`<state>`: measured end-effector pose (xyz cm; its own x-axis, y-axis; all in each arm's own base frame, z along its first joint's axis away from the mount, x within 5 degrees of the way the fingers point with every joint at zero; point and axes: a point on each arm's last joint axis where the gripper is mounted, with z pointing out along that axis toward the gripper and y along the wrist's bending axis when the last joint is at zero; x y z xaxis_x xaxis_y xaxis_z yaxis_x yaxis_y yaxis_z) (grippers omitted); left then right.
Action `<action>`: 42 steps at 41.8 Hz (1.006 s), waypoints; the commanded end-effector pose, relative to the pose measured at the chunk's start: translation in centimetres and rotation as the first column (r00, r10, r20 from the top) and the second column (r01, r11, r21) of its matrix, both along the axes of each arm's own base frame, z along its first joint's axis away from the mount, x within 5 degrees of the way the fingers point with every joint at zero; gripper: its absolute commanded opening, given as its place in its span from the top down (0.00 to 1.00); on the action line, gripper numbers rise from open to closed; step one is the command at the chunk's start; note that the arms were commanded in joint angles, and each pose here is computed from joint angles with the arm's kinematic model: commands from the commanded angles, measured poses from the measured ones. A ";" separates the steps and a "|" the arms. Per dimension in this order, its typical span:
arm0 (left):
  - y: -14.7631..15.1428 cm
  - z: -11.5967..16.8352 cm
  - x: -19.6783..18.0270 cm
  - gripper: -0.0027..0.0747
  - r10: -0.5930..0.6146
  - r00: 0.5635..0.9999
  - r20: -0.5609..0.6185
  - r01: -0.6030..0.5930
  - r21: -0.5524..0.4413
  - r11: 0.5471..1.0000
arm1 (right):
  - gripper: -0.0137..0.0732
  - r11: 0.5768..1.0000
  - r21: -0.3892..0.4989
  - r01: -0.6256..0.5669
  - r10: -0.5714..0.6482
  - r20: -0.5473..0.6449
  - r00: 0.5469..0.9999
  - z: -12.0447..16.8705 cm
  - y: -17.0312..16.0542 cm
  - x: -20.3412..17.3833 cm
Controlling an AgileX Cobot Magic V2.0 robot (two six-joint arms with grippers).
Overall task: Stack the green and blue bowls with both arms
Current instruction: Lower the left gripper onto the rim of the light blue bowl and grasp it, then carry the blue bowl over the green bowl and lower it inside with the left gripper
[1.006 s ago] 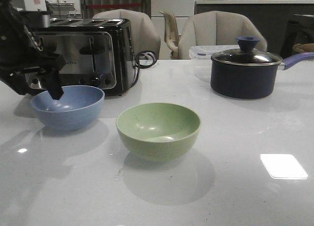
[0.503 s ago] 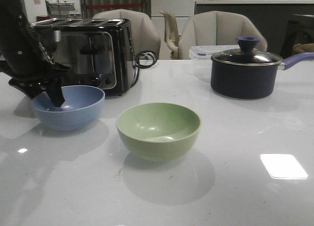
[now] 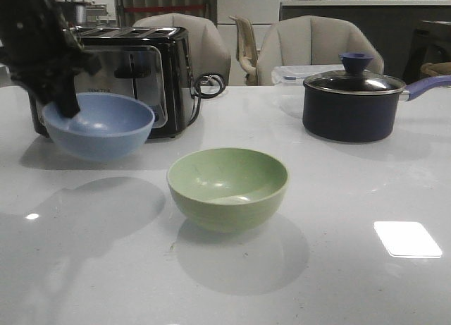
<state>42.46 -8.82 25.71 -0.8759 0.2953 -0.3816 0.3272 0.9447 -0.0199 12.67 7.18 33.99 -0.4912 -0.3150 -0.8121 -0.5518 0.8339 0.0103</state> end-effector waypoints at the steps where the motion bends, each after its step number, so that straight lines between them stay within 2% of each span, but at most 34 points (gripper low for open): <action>1: -1.4 7.1 -1.7 0.84 -0.067 0.987 0.145 0.077 -0.062 0.995 | 0.33 0.999 0.040 0.005 -0.008 0.085 0.996 1.5 0.0 0.2; 7: -4.7 9.4 -3.7 0.84 -0.180 0.972 0.148 0.201 -0.134 0.970 | 0.33 0.999 0.040 0.005 -0.008 0.085 0.996 1.5 0.0 0.2; 12: -7.8 9.3 -5.1 0.84 -0.263 0.957 0.120 0.280 -0.160 0.947 | 0.33 0.999 0.040 0.005 -0.008 0.085 0.996 1.5 0.0 0.2; 19: -11.6 7.9 -6.3 0.84 -0.377 0.922 0.083 0.386 -0.140 0.912 | 0.33 0.999 0.040 0.005 -0.008 0.085 0.996 1.5 0.0 0.2; 28: -14.8 5.0 -6.6 0.84 -0.441 0.897 0.025 0.440 -0.137 0.888 | 0.33 0.999 0.040 0.005 -0.008 0.085 0.996 1.5 0.0 0.2; 42: -16.3 1.1 -5.1 0.84 -0.438 0.899 -0.008 0.433 -0.133 0.892 | 0.33 0.999 0.040 0.005 -0.008 0.085 0.996 1.5 0.0 0.2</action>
<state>37.57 -24.69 23.73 -0.7108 0.6359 -0.3006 0.6939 0.7039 -0.1517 12.67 7.18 33.99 -0.4907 -0.3156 -0.8121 -0.5521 0.8337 0.0097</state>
